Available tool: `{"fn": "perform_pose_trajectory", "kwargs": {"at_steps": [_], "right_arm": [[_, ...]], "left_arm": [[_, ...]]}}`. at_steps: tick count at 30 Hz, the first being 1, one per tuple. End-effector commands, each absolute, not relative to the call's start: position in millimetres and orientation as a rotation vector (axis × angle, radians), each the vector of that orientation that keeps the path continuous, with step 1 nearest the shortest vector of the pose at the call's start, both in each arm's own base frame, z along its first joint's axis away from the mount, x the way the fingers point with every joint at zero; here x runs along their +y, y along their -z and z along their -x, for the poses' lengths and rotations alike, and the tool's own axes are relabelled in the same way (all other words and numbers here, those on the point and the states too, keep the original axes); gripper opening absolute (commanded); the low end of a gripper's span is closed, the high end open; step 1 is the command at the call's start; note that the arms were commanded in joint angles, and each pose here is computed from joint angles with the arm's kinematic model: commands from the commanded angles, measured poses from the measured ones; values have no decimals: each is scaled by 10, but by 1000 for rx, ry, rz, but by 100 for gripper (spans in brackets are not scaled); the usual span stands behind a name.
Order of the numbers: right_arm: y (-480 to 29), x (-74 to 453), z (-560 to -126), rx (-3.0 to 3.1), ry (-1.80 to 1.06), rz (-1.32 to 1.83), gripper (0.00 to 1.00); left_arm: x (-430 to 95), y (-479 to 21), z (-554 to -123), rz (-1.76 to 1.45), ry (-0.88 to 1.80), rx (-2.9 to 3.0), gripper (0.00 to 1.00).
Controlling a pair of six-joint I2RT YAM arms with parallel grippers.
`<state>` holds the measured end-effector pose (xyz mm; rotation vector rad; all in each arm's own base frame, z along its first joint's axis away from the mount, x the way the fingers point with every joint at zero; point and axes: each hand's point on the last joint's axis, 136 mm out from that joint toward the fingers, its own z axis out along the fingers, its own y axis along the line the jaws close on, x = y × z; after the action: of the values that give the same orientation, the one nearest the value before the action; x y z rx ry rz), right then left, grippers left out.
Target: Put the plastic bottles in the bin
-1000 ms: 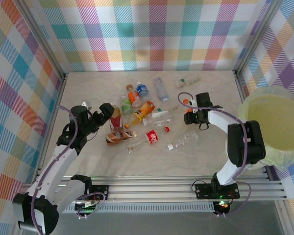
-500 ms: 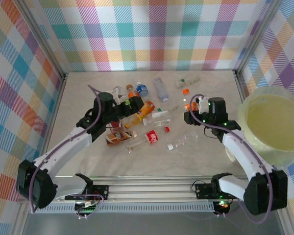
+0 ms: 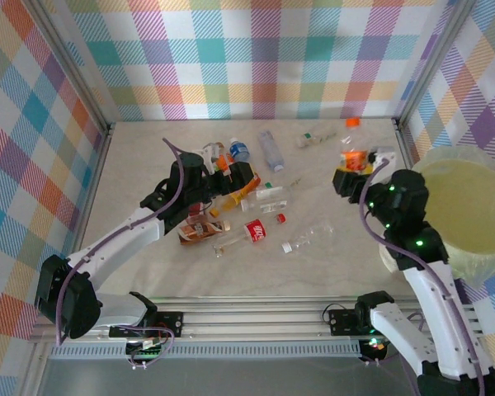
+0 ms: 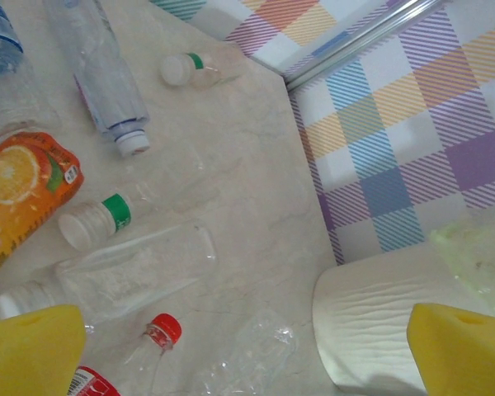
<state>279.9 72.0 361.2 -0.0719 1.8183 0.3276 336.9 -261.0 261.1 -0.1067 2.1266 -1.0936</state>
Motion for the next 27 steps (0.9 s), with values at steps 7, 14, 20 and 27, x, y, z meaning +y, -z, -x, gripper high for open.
{"fn": "perform_pose_trajectory", "kwargs": {"at_steps": [7, 14, 20, 27], "right_arm": [[-3886, -237, -2492, 1944, 154, -153, 38], [-3687, -823, -2310, 2073, 316, -395, 37], [-3422, -1141, -2211, 2144, 310, -602, 38], [-2946, -1439, -2085, 2204, 225, -875, 38]], "left_arm": [[-2494, -2695, -3461, 143, 988, 2108, 100], [-2470, -2673, -3495, 158, 961, 2111, 100], [-2501, -2607, -3504, 152, 957, 2142, 100], [-2495, -2610, -3496, 130, 930, 2165, 100]]}}
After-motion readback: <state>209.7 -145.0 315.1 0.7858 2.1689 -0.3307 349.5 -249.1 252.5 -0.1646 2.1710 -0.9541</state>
